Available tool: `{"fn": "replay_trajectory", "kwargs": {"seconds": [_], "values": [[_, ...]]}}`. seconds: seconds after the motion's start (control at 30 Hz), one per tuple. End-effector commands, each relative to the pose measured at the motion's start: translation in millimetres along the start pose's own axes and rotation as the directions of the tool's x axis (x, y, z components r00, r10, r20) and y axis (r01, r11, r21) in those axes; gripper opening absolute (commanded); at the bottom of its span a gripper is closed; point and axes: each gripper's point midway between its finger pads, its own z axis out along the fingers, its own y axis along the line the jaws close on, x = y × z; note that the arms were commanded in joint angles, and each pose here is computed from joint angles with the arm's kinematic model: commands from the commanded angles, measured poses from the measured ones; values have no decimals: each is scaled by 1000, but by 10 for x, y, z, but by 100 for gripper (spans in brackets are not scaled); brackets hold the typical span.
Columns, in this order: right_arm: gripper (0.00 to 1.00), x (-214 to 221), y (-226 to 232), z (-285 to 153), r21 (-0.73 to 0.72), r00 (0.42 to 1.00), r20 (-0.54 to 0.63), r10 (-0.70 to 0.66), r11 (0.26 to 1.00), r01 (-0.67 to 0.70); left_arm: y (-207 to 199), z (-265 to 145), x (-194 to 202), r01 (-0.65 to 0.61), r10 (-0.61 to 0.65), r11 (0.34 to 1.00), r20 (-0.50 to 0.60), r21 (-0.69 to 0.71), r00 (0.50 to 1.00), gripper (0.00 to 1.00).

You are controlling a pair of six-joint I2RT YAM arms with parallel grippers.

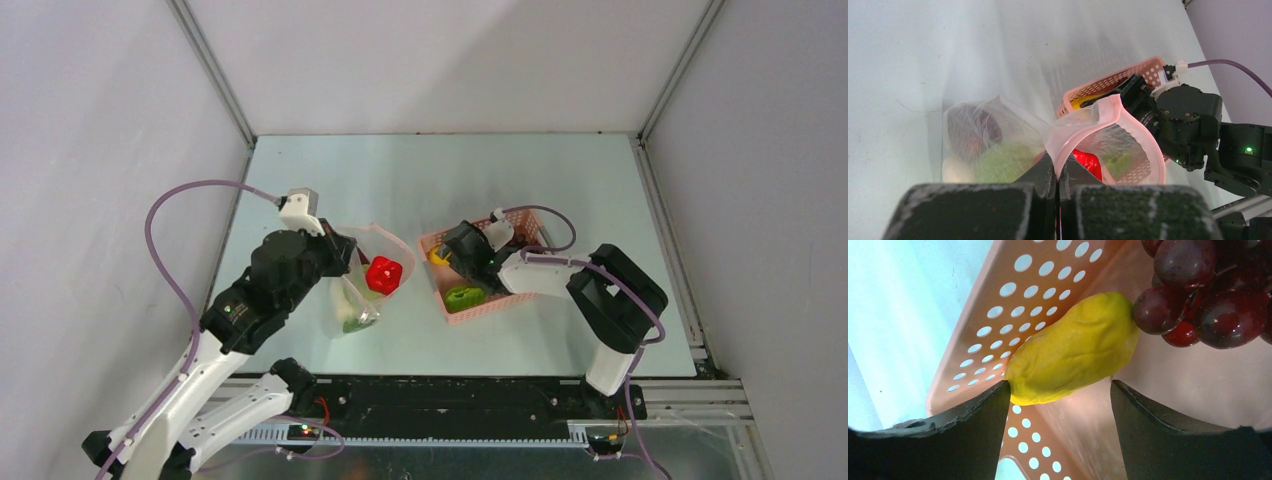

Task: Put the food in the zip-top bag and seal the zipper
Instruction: Pick up the fake fruit from the bin.

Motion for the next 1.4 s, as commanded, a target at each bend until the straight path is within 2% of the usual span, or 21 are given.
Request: {"fn": "replay_trajectory", "kwargs": {"seconds": [0.0, 0.3, 0.67, 0.87, 1.07, 1.2, 1.37], "values": [[77, -30, -349, 147, 119, 998, 35, -44, 992, 40, -92, -33, -229, 40, -42, 999, 70, 31, 997, 0], [77, -2, -424, 248, 143, 999, 41, 17, 989, -23, -86, -46, -242, 41, -43, 999, 76, 29, 996, 0], [76, 4, -595, 309, 199, 999, 33, 31, 979, -37, -99, -36, -237, 41, -44, 999, 73, 34, 996, 0], [59, -56, -537, 248, 185, 999, 54, 7, 983, -17, -95, -45, -242, 43, -45, 999, 77, 34, 996, 0], [34, -127, -351, 99, 129, 997, 66, -36, 991, 27, -87, -44, -242, 44, -46, 999, 78, 31, 996, 0], [27, -293, -183, -161, 88, 987, 118, -110, 991, 100, -87, -36, -236, 42, -44, 999, 74, 29, 996, 0], [24, -609, 108, -681, 21, 950, 269, -159, 987, 159, -98, -13, -213, 39, -41, 999, 65, 31, 997, 0]]}}
